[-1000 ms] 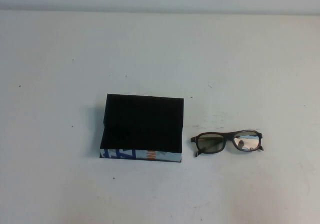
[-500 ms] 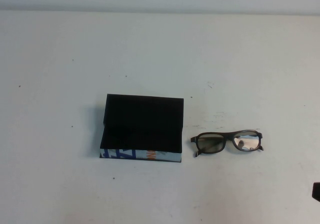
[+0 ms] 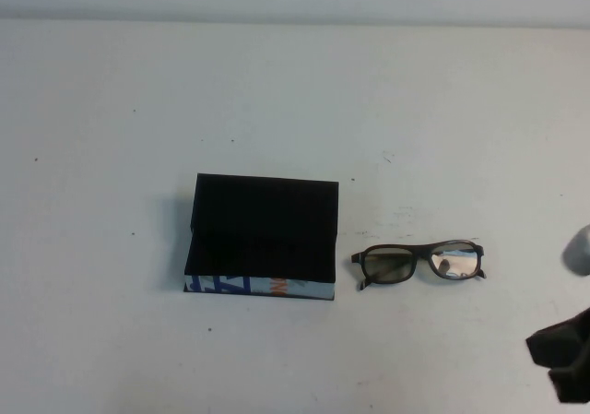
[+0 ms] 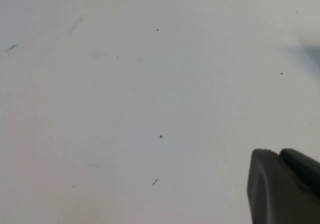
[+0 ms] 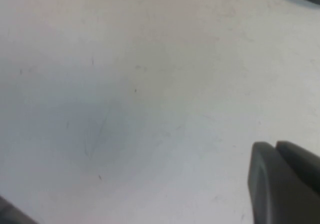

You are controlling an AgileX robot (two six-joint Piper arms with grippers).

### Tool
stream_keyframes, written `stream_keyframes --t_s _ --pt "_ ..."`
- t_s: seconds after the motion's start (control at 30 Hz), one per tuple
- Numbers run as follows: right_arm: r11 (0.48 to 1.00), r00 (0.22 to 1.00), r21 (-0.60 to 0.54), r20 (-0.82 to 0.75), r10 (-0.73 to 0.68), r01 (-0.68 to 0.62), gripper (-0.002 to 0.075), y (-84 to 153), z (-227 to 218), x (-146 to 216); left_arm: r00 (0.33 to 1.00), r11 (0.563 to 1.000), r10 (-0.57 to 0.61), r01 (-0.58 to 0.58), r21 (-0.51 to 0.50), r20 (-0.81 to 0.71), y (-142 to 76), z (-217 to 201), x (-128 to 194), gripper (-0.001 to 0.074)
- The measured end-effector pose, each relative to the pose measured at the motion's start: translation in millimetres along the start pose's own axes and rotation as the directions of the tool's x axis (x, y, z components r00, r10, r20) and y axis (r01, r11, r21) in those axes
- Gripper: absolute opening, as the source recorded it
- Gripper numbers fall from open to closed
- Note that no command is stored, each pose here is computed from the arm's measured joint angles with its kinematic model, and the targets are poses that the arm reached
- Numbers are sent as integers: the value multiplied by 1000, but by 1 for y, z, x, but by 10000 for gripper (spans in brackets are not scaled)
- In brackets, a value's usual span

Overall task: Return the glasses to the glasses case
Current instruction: Pick up the glasses from the table

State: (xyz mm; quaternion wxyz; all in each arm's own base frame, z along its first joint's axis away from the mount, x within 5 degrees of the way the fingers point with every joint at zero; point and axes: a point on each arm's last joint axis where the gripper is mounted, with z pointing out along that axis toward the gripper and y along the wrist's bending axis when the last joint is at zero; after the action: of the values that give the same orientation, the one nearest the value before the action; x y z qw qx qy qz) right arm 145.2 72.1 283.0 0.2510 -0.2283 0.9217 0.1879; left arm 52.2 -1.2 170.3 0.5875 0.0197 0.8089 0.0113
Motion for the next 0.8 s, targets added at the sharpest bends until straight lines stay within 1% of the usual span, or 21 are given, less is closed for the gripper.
stream_keyframes --t_s 0.07,0.17,0.23,0.33,0.43,0.47,0.53,0.63,0.7,0.8 --pt "994 992 -13 -59 -110 110 -11 9 10 -5 1000 1000 0 0 0 0 0 0 0 -4" --pt "963 952 -39 -144 -269 266 -11 23 28 -12 1000 1000 0 0 0 0 0 0 0 -4" --pt "929 912 -53 -179 -370 366 -11 31 39 -18 1000 1000 0 0 0 0 0 0 0 -4" --pt "880 860 -63 -188 -475 472 -11 36 51 -30 1000 1000 0 0 0 0 0 0 0 -4" --pt "821 798 -66 -205 -567 567 -2 34 65 -41 1000 1000 0 0 0 0 0 0 0 -4" --pt "794 769 -66 -214 -602 604 9 32 69 -46 1000 1000 0 0 0 0 0 0 0 -4" --pt "740 712 -68 -224 -665 669 43 30 77 -54 1000 1000 0 0 0 0 0 0 0 -4" --pt "655 631 -60 -214 -746 754 138 21 85 -71 1000 1000 0 0 0 0 0 0 0 -4" --pt "614 592 -54 -211 -778 788 218 13 90 -83 1000 1000 0 0 0 0 0 0 0 -4" --pt "568 545 -56 -222 -809 821 312 0 100 -98 1000 1000 0 0 0 0 0 0 0 -4"
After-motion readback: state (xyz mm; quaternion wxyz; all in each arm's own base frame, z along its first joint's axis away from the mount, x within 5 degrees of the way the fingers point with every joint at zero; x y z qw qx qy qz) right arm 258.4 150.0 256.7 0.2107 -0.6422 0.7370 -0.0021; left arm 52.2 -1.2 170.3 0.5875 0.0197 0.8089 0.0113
